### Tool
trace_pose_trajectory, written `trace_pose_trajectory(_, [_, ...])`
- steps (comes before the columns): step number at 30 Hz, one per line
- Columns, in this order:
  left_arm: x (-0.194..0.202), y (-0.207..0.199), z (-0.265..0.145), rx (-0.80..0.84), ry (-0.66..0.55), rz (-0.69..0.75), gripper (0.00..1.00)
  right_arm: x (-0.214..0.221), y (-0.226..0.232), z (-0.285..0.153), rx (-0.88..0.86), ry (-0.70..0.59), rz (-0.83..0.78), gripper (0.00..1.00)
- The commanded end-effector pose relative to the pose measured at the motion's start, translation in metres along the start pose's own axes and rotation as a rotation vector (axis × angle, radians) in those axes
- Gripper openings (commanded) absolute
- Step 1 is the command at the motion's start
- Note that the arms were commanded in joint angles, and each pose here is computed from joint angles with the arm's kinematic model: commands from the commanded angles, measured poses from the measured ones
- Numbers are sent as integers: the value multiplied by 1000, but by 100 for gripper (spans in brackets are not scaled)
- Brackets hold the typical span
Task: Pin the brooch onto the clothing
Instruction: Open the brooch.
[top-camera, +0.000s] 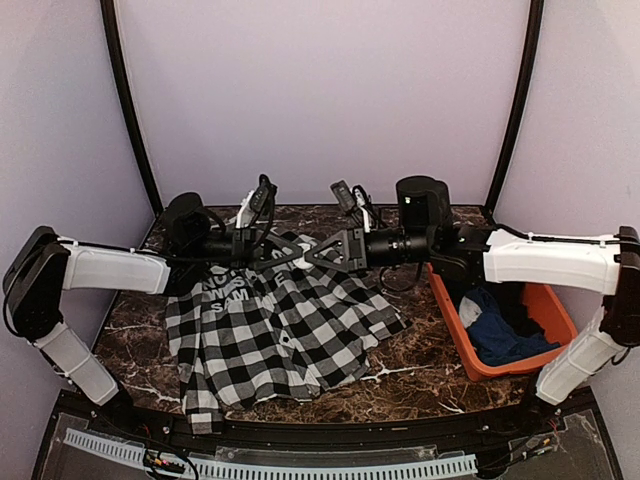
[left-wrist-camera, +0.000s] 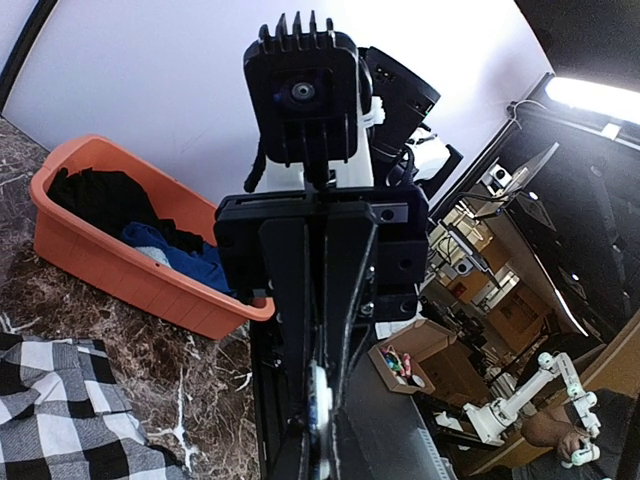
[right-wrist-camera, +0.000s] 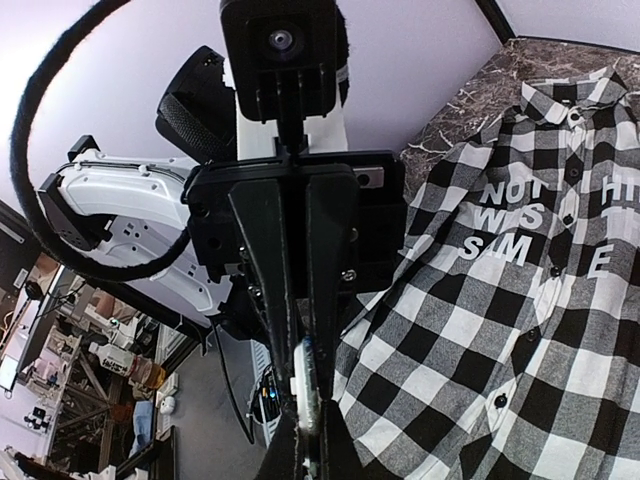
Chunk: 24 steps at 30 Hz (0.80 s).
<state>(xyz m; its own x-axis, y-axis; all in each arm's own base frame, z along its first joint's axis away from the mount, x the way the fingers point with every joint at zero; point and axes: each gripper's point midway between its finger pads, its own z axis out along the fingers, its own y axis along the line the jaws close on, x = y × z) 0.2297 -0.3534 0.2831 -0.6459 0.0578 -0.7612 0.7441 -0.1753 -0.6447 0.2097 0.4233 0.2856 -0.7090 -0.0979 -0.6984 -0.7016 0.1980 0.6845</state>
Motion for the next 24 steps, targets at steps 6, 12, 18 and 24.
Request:
trace_pose_trajectory(6, [11, 6, 5, -51, 50, 64, 1, -33, 17, 5, 14, -88, 73, 0])
trace_pose_trajectory(12, [16, 12, 6, -122, 79, 85, 2, -46, 21, 9, 57, -130, 98, 0])
trace_pose_trajectory(18, [17, 11, 6, -142, 81, 106, 12, -53, 16, 14, 99, -164, 117, 0])
trace_pose_trajectory(24, [14, -1, 8, -74, 64, 111, 26, -58, 8, 12, 149, -199, 124, 0])
